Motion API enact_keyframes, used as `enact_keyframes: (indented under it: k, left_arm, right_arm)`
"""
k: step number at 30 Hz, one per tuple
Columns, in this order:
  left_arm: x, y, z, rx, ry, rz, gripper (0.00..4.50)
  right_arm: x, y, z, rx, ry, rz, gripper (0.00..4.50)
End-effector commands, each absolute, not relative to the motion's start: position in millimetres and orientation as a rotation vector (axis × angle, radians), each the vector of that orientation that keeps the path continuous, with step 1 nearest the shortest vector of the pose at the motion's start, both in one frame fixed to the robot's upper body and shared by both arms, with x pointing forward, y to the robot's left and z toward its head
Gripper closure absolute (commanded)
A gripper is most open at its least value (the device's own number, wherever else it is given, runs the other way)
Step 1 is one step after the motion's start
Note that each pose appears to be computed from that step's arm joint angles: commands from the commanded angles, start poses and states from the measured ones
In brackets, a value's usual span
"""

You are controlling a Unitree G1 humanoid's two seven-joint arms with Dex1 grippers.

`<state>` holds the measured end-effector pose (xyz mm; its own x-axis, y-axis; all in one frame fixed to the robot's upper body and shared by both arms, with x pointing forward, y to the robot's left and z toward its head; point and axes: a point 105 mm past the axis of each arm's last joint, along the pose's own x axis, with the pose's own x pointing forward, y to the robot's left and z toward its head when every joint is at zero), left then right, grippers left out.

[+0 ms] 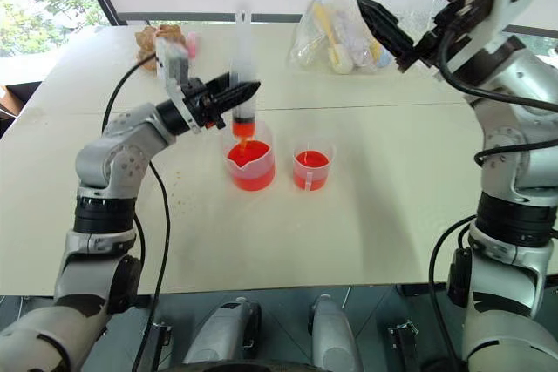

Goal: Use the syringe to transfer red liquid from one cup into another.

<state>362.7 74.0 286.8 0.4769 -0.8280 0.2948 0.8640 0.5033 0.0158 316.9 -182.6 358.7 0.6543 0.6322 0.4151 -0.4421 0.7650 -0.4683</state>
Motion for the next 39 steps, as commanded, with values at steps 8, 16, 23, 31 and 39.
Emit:
enact_keyframes:
  k: [8,16,23,31,39]
  left_arm:
    - [344.8,10.7,340.1,-0.217,-0.452,-1.265,3.14]
    - [339.6,-31.2,291.3,-0.210,-0.350,-1.362,3.14]
    - [339.8,-33.3,282.1,-0.182,-0.337,-1.370,3.14]
    - [339.0,-34.4,274.1,-0.137,-0.333,-1.372,3.14]
    - [343.2,-34.0,272.4,-0.141,-0.333,-1.359,3.14]
  right_arm:
    - [305.6,-203.1,375.1,-0.475,-0.646,0.492,0.47]
    - [299.8,-202.9,378.4,-0.611,-0.658,0.441,0.47]
    - [306.4,-180.6,369.3,-0.602,-0.658,0.533,0.47]
    - [308.4,-173.7,372.2,-0.639,-0.672,0.548,0.47]
    - [311.3,-196.7,379.4,-0.744,-0.663,0.442,0.47]
